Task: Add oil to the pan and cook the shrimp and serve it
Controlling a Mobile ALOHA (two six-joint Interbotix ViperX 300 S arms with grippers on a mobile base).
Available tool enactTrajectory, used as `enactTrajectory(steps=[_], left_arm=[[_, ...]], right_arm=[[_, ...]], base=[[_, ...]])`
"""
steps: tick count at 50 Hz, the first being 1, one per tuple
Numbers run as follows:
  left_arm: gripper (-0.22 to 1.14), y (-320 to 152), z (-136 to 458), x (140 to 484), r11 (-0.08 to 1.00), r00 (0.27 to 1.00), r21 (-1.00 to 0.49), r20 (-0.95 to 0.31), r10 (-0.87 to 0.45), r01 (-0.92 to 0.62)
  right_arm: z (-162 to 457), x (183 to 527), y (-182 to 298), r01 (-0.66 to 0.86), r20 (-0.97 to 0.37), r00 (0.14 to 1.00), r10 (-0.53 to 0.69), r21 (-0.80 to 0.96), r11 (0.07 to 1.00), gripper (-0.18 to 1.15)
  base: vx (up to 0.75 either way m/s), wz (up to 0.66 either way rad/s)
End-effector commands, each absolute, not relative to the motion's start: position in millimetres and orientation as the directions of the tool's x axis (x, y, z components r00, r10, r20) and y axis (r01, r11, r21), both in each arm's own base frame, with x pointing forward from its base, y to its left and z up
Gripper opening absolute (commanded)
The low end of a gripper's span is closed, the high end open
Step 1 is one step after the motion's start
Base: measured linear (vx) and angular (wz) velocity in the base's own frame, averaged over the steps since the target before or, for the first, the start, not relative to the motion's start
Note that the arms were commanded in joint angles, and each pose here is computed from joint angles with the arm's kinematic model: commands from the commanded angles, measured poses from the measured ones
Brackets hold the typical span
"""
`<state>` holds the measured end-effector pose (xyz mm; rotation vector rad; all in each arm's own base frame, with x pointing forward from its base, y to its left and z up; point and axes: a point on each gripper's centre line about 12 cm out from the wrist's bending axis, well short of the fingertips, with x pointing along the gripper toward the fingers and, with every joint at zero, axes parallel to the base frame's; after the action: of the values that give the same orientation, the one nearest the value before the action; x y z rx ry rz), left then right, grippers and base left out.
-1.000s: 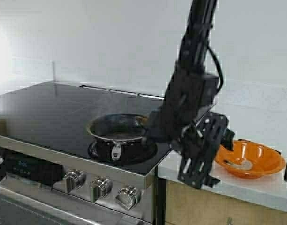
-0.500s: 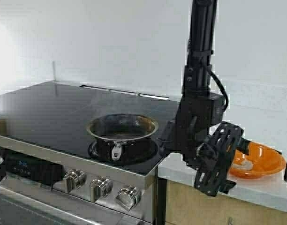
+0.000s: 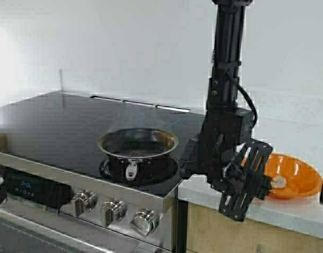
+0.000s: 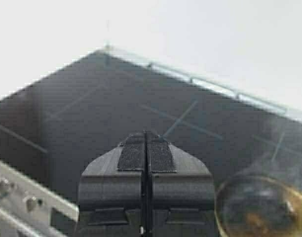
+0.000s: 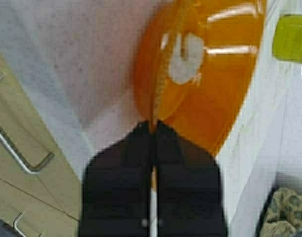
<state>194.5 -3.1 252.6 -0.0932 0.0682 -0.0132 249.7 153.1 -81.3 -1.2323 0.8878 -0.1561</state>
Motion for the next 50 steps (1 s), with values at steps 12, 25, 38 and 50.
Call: enactTrajectory(steps=[12,25,38,50], left_arm=[[0.03,-2.6,256.6,196.7,0.996,0.998,-0.094,-0.058,-0.014,0.008],[0.03,-2.6,256.0,196.6,0.996,0.998,-0.094,-0.06,-0.014,0.008],[0.03,-2.6,255.7,196.8,0.996,0.998,-0.094,-0.061,-0.014,0.008],[0.03,-2.9,256.0,196.6,0.996,0.998,-0.094,-0.06,-0.015,0.01]], right_arm=[[-64.5,253.0,161.2,-0.331,-0.493,0.692,-0.527,-0.866,0.375,0.05],[-12.1,256.4,208.6,-0.325,-0.493,0.761,-0.421,-0.852,0.41,0.05],[62.0,277.5,259.3,-0.268,-0.487,0.832,-0.265,-0.772,0.577,0.05],[110.9,295.9,305.0,-0.34,-0.511,0.858,-0.054,-0.642,0.687,0.05]], base=[[0.0,0.0],[0.0,0.0],[0.0,0.0],[0.0,0.0]])
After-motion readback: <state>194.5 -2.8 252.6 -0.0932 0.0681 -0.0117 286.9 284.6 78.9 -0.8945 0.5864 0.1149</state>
